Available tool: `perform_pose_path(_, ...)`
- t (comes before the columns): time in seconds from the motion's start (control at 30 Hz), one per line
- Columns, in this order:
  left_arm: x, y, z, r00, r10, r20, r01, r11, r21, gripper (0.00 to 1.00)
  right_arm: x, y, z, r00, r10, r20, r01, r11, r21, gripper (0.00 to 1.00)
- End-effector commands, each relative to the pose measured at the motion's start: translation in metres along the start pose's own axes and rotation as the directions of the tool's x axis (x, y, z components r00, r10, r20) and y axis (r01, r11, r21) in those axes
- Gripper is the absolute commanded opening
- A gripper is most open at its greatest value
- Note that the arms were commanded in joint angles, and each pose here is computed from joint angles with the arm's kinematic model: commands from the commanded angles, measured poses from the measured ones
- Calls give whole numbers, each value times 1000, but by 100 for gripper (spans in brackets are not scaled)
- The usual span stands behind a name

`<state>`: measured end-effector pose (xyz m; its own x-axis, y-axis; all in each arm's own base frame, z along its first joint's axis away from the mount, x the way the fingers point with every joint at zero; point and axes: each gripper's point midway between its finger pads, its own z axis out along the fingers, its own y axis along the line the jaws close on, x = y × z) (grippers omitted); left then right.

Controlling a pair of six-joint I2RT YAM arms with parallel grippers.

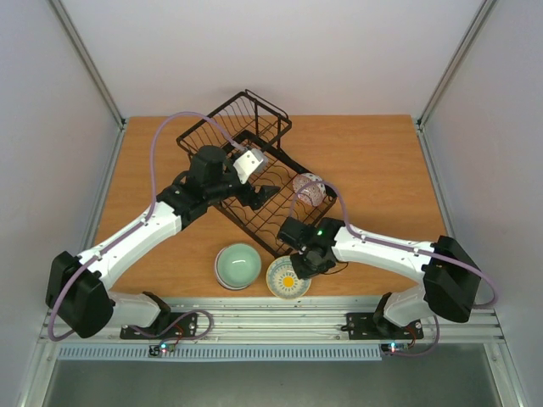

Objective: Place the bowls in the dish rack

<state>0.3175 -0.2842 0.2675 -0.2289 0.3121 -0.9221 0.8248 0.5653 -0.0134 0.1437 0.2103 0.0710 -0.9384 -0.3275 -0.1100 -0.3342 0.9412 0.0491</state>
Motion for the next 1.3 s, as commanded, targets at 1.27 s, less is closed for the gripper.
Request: perform_pose_path(1.27,50,-45,20,978,-18,-209,65,973,222,96,-39,-28,-134,902,1,432,-22,999,44,1)
